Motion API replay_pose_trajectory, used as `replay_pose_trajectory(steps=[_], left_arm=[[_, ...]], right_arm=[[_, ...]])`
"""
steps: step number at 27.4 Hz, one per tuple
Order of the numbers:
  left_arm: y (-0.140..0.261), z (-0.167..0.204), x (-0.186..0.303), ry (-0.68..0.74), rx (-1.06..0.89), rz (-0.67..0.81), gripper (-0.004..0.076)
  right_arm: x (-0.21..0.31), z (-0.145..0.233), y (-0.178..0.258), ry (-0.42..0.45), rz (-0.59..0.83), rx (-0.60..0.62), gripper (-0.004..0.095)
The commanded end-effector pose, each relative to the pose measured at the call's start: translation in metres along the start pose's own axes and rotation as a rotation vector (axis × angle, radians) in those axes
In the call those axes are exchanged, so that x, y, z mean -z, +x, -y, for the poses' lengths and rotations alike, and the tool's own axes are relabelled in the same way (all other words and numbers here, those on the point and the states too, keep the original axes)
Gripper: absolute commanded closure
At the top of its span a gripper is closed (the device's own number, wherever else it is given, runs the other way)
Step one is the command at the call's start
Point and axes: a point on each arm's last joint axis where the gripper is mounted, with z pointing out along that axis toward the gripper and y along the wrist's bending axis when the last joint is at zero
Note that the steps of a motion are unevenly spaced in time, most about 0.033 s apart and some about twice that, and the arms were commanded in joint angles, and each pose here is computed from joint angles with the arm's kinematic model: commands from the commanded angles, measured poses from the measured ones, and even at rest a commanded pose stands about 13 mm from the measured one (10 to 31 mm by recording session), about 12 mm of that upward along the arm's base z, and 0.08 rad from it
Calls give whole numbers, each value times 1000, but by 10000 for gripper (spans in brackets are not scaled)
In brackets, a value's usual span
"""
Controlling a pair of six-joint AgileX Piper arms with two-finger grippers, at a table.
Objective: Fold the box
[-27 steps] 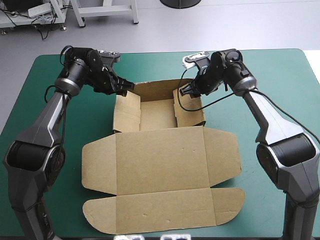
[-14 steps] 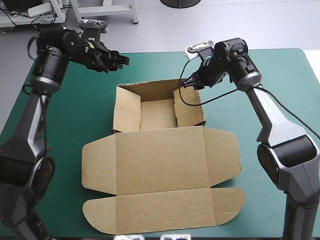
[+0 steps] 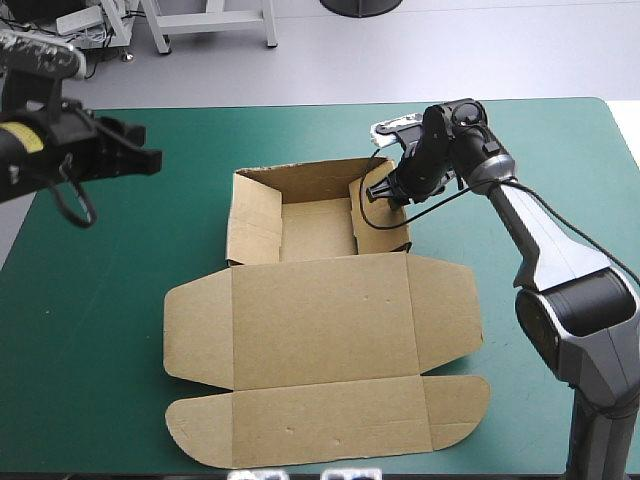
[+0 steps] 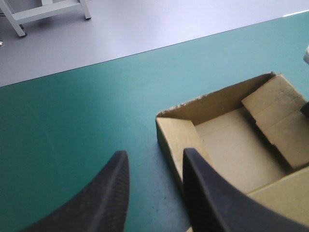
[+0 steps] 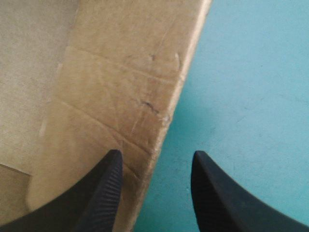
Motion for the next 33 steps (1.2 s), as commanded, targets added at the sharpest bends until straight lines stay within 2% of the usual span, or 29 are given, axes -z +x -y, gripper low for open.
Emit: replay_pose_trajectory(steps=[1, 6, 8, 11, 12, 14, 19, 23, 27, 28, 29, 30, 33], left_arm=[[33, 3, 41, -16, -16, -14, 463], [86, 9, 75, -14, -42, -16, 467], [110, 12, 88, -15, -51, -3, 467], [148, 15, 102, -16, -61, 9, 467], [161, 17, 105, -17, -61, 11, 467], [183, 19, 109, -15, -61, 12, 467], [238, 24, 116, -19, -36, 76, 467], [271, 23, 112, -55, -18, 142, 467], [289, 20, 107, -98, 15, 86, 467], [291, 20, 107, -103, 12, 71, 467], [290, 20, 107, -104, 10, 80, 467], [288, 19, 107, -109, 8, 100, 467], [285, 19, 107, -115, 6, 139, 467]], right_arm=[[25, -7, -1, -52, 64, 5, 490], [6, -13, -4, -134, 39, 6, 492], [-4, -12, -4, -144, 18, -1, 536], [-14, -11, -4, -146, -3, -5, 699], [-17, -11, -4, -146, -8, -6, 803], [-20, -10, -5, -137, -5, -6, 923], [-17, -8, -8, -116, 36, -6, 906], [1, 5, -9, 13, 58, -3, 907], [36, 46, -4, 279, 68, -7, 908], [54, 69, 0, 361, 89, -45, 908], [63, 83, 4, 392, 97, -74, 908], [76, 118, 14, 420, 106, -166, 908], [95, 185, 42, 439, 113, -358, 908]])
